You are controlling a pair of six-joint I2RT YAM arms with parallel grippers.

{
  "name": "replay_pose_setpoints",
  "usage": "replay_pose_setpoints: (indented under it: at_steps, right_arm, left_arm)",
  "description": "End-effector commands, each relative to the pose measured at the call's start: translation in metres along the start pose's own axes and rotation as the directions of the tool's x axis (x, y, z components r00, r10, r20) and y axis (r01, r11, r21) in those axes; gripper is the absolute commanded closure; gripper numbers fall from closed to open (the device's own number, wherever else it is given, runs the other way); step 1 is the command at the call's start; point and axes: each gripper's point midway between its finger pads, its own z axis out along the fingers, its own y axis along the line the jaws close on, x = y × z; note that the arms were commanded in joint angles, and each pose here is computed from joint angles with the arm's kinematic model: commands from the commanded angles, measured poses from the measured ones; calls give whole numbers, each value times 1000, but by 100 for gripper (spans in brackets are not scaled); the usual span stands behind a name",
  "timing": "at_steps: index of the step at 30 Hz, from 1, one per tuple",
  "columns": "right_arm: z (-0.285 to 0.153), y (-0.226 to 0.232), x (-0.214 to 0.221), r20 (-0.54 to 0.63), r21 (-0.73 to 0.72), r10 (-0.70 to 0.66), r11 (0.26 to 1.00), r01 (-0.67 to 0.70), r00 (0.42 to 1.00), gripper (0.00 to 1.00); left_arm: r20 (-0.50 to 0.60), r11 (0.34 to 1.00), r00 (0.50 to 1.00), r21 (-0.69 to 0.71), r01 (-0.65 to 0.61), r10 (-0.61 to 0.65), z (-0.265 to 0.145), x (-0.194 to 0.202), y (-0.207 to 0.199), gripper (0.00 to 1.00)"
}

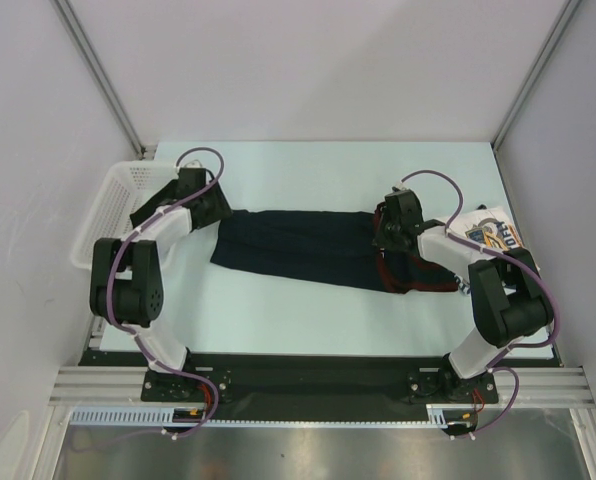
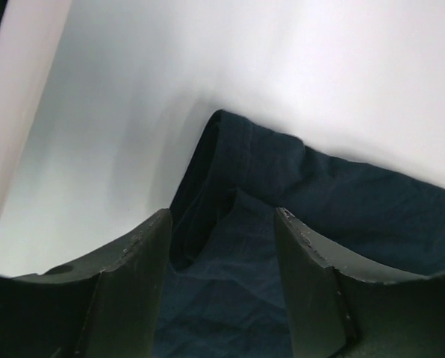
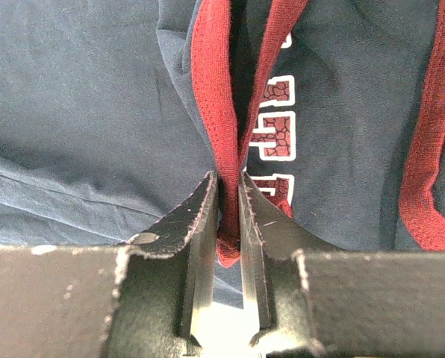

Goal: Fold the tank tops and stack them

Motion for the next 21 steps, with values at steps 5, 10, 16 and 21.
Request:
replay_pose_setpoints:
  at_steps: [5, 10, 16, 21]
  right_arm:
    - [-6, 4, -9, 33, -25, -11, 1000, 12, 999, 80]
    - [-7, 3, -11, 35, -28, -11, 1000, 12, 999, 80]
    - [-9, 6, -18, 45, -39, -5, 999, 7, 999, 81]
    - [-8, 9, -23, 48, -49, -4, 999, 6, 999, 87]
  left_arm:
    - [48, 998, 999, 53, -21, 19, 6, -23, -28, 65]
    - [34, 999, 999, 33, -30, 29, 10, -18, -23, 66]
    - [25, 999, 999, 23, -36, 35, 10, -14, -21, 66]
    - [32, 998, 998, 27, -50, 49, 11, -21, -24, 100]
